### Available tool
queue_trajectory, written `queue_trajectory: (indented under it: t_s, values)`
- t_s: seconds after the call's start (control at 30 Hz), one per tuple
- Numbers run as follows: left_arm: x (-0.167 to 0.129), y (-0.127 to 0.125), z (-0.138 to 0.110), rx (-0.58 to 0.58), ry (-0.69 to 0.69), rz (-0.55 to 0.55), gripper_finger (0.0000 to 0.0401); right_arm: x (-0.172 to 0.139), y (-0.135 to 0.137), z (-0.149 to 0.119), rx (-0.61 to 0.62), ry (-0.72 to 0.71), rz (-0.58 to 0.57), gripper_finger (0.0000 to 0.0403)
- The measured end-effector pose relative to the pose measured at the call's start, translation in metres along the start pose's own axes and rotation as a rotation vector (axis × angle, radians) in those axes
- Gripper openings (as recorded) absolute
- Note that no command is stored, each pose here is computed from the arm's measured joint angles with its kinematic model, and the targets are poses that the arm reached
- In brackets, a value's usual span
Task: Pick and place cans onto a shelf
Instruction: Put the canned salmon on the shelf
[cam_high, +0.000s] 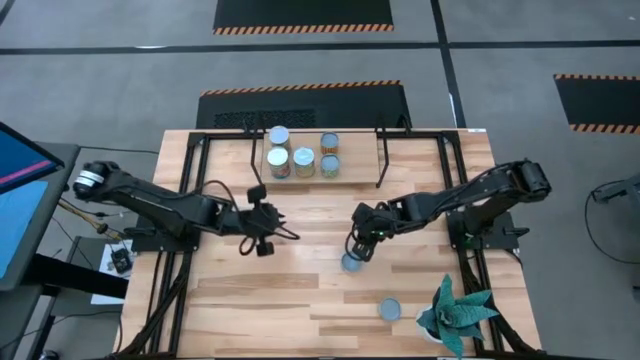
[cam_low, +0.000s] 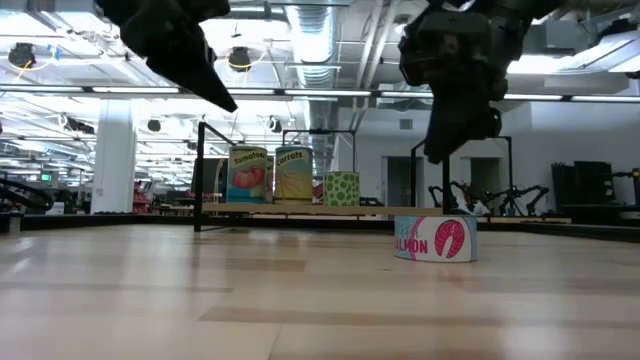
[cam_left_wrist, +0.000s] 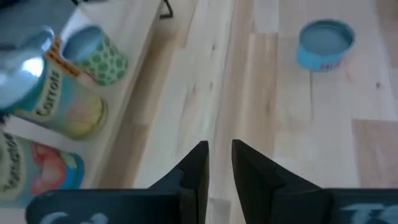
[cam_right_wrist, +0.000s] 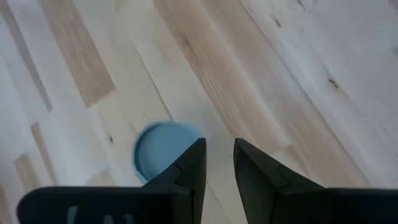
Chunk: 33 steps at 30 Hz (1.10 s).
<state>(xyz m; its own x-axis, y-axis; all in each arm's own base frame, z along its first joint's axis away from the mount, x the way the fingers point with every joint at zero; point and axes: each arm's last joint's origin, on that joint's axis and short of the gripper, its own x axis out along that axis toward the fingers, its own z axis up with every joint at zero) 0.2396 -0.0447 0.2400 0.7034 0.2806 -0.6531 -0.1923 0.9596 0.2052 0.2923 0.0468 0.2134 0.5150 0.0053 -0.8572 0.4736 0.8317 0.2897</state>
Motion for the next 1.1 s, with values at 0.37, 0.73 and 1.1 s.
queue_trajectory:
  t_s: [0.37,0.73,1.1]
  values:
    - [0.005,-0.008,-0.02,0.075,0.017,-0.095,0.0059,0.009,0.003,-0.001,0.093,0.001,-0.006,0.0107]
    - [-0.005,-0.038,-0.036,0.086,-0.032,-0.155,0.0059,0.05,0.016,-0.024,0.047,0.139,-0.017,0.0107]
    - [-0.007,-0.042,-0.035,0.069,-0.054,-0.166,0.0059,0.056,0.019,-0.021,0.054,0.11,0.013,0.0107]
